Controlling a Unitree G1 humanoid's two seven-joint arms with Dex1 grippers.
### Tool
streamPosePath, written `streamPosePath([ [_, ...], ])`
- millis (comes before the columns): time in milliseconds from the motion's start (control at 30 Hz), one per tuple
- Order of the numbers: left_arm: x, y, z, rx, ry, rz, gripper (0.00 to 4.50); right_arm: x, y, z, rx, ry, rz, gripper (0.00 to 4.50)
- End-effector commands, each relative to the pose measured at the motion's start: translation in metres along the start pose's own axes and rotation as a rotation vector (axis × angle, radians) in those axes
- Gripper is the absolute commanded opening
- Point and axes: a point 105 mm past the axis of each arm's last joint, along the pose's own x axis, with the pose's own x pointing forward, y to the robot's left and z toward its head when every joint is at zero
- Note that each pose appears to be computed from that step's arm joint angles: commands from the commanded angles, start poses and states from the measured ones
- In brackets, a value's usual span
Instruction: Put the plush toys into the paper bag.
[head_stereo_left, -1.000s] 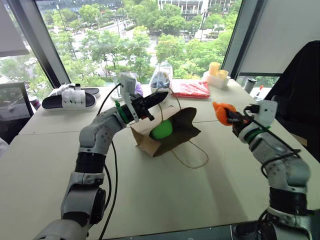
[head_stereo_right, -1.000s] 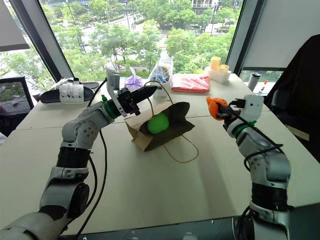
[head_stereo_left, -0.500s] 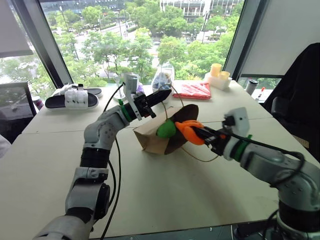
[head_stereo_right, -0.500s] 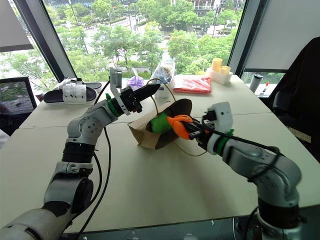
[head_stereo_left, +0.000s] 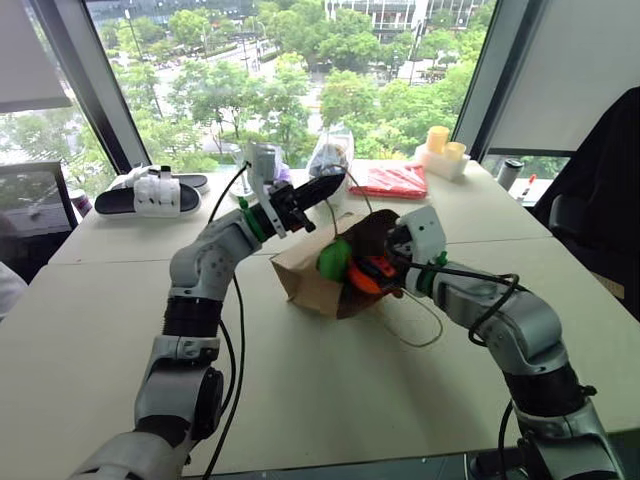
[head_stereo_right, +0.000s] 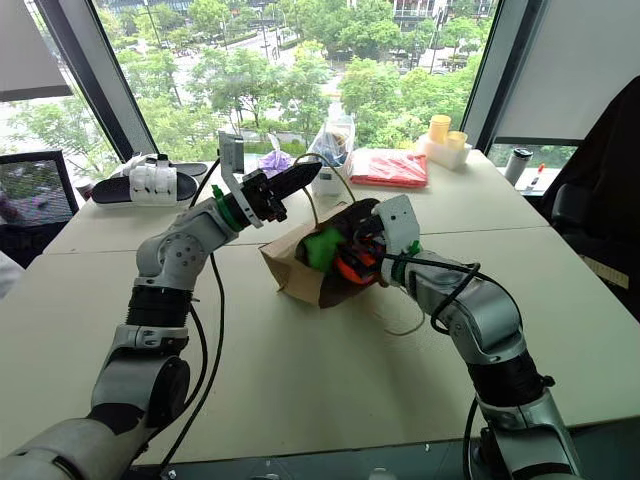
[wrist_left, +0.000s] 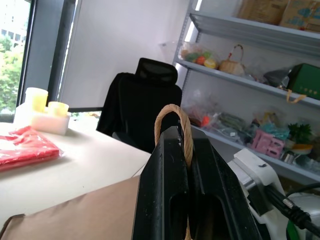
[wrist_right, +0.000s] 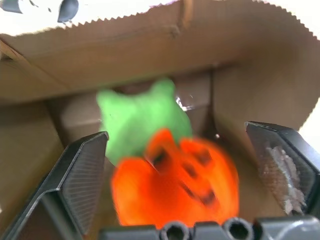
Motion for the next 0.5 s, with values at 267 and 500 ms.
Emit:
streamPosePath([
  [267,-0.002,0.003,0.011,0.007,-0.039,0.007,0.0,-0.077,-0.019,0.037,0.242,-0.273,0.034,4.47],
  [500,-0.001,0.006,0.011,0.0,-0.043,0.008,0.0,-0.131,-0.055,-0.046,0.615,-0.158,-0.151,4.47],
])
